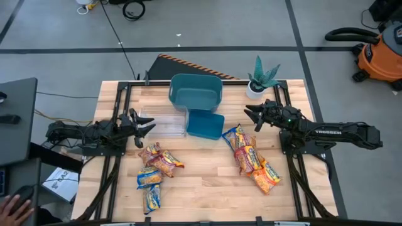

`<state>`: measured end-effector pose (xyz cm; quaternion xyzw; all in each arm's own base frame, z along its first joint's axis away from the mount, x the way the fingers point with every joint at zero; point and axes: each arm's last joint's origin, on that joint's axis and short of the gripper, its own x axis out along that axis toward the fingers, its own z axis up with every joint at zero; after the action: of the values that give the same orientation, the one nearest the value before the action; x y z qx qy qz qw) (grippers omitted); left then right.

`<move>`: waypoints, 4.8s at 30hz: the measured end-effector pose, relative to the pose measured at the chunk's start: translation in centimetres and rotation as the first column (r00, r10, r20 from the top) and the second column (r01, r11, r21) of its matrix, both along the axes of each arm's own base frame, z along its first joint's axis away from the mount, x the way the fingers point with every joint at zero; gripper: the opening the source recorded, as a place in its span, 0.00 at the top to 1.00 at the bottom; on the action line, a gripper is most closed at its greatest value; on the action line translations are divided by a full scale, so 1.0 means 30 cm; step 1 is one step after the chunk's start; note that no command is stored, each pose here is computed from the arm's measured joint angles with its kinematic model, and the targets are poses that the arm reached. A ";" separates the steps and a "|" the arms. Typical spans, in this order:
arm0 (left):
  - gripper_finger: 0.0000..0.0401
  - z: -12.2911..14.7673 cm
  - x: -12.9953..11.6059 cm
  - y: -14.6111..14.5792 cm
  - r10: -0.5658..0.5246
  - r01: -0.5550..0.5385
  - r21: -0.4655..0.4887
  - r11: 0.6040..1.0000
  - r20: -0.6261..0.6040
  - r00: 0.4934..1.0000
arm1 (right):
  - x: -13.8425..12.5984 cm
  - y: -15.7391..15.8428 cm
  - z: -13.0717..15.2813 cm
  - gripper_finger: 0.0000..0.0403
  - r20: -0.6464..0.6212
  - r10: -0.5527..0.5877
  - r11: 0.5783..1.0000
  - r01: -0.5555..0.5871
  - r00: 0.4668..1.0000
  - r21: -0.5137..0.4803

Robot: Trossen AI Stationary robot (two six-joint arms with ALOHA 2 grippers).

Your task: Sort Maruchan noodles

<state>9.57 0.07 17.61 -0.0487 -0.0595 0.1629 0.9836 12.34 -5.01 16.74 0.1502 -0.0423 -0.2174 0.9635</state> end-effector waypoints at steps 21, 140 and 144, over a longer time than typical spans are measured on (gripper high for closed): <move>0.65 0.000 0.000 0.000 0.000 0.000 0.000 1.000 0.001 1.000 | 0.000 0.000 0.000 0.62 0.000 0.000 1.000 0.000 1.000 0.000; 0.65 0.053 -0.011 0.001 0.022 -0.038 0.131 0.991 0.117 0.993 | 0.537 0.142 0.121 0.58 -0.926 0.356 0.933 0.010 0.127 0.360; 0.65 0.057 -0.012 0.002 0.029 -0.049 0.170 0.984 0.115 0.993 | 0.535 0.126 0.084 0.61 -0.925 0.379 0.919 0.107 0.036 0.380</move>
<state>9.22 0.11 19.31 0.0289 -0.1296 0.1735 0.9758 28.39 -1.23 19.27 0.1296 0.6858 -0.1685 0.6960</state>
